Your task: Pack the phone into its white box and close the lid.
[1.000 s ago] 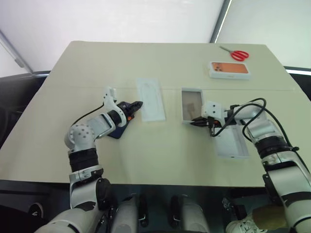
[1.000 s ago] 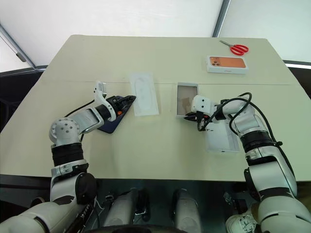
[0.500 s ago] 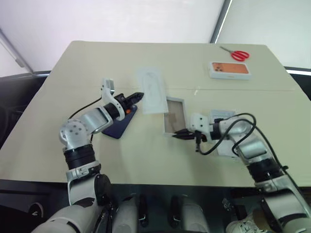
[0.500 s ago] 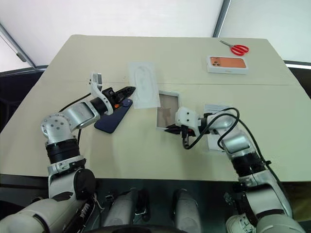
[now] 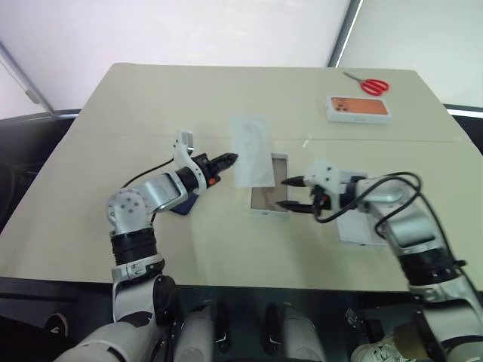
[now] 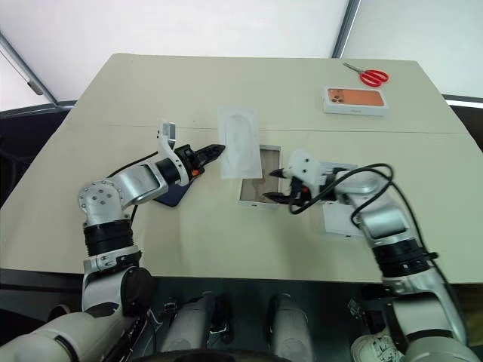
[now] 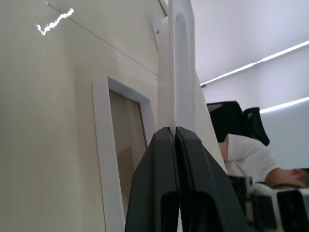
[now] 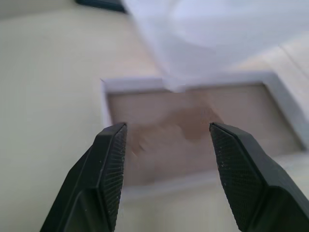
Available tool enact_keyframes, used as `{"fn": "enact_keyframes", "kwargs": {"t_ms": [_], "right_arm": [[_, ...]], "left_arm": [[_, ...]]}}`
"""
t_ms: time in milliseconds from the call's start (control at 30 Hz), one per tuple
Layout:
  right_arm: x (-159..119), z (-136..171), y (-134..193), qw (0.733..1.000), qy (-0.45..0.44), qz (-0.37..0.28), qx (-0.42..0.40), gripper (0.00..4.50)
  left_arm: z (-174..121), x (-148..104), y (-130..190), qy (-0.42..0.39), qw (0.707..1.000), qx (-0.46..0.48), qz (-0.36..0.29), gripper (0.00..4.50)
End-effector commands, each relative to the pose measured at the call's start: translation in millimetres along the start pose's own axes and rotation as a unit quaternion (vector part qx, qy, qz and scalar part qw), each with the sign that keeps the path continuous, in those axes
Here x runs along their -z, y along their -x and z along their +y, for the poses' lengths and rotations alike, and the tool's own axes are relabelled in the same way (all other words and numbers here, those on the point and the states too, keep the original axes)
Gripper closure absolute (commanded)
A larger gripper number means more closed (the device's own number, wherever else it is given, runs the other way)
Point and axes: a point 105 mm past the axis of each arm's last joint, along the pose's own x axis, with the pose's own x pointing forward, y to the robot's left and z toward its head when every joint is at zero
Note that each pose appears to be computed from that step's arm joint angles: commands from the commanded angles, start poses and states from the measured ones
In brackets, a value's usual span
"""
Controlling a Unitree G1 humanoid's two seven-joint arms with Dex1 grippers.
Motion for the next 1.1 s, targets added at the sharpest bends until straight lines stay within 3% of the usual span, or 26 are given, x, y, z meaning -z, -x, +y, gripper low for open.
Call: {"fn": "enact_keyframes", "kwargs": {"t_ms": [33,167,433,867,967,1100], "right_arm": [[3,-19,24,0.999,0.020,0.008,0.045,1.68],[13,-26,35,0.997,0.023,0.027,0.066,1.68],[12,-22,25,0.997,0.024,0.013,0.073,1.68],[13,-26,24,0.996,0.029,0.011,0.085,1.68],[14,-26,23,0.996,0.031,0.011,0.085,1.61],[14,-26,22,0.996,0.032,0.010,0.085,1.61]], "left_arm": [[-4,3,-6,0.002,1.000,0.010,0.006,4.50],[2,14,-9,0.005,0.999,-0.002,0.037,4.50],[2,28,-18,-0.010,0.996,0.000,0.089,4.50],[9,32,-28,0.004,0.996,-0.013,0.087,4.50],[1,33,-30,-0.015,0.996,0.002,0.091,3.57],[-5,36,-31,-0.037,0.994,0.010,0.103,1.58]]}}
